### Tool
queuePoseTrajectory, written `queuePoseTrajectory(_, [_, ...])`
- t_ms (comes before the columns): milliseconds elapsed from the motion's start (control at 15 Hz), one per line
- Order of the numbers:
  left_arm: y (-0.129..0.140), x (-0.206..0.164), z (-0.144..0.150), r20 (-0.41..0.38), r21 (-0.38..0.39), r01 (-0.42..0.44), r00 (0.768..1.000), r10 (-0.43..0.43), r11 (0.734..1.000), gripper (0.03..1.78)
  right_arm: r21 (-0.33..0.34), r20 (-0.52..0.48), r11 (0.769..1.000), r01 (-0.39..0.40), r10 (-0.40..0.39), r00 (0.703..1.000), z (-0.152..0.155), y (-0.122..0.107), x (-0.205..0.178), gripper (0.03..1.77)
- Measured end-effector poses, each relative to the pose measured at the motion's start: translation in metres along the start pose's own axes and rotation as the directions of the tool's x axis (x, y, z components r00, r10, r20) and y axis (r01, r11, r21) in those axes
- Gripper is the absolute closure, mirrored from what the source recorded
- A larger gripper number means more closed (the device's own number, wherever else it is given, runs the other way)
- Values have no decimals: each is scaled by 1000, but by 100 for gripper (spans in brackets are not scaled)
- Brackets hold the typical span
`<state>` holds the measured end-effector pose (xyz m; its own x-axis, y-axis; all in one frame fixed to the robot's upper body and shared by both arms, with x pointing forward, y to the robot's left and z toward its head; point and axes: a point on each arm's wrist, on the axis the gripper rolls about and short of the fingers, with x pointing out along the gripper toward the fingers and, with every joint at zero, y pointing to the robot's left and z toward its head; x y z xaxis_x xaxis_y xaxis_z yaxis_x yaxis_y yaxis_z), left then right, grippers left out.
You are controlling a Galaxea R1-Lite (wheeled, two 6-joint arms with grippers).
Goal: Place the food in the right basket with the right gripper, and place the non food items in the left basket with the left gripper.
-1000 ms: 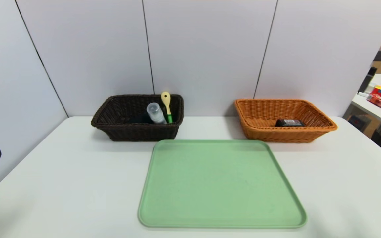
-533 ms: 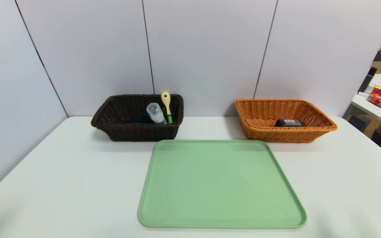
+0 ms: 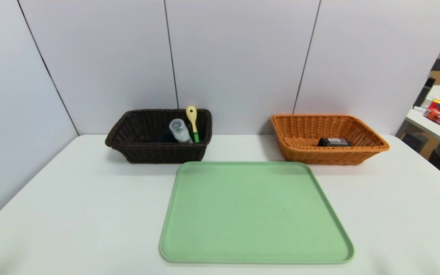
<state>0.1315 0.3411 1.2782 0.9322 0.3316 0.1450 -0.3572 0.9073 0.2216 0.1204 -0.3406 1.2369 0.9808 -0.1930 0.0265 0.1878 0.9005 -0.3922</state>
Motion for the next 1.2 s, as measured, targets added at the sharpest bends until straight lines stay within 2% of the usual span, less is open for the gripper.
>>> queuePoseTrajectory(200, [0,-9,-4,-11,-34,75,997,-75,997,12,19,23,999,-34,33,999,-4,1,-7,10])
queuePoseTrajectory(400, [1,-14,-2,20,-42,162,987,-162,986,12,24,47,997,-76,75,996,-5,2,-12,10])
queuePoseTrajectory(600, [0,-17,-2,49,-45,212,976,-210,976,12,32,54,994,-101,100,994,-7,1,-19,10])
queuePoseTrajectory(800, [1,-21,-4,40,-50,221,975,-219,974,12,51,37,988,-146,144,989,-11,1,-32,10])
queuePoseTrajectory(1000, [2,-27,-7,44,-56,192,981,-190,980,12,118,70,984,-130,122,990,-7,-1,-38,10])
queuePoseTrajectory(1200, [2,-36,-16,24,-53,217,976,-216,975,12,122,89,984,-133,123,988,-7,-2,-41,10])
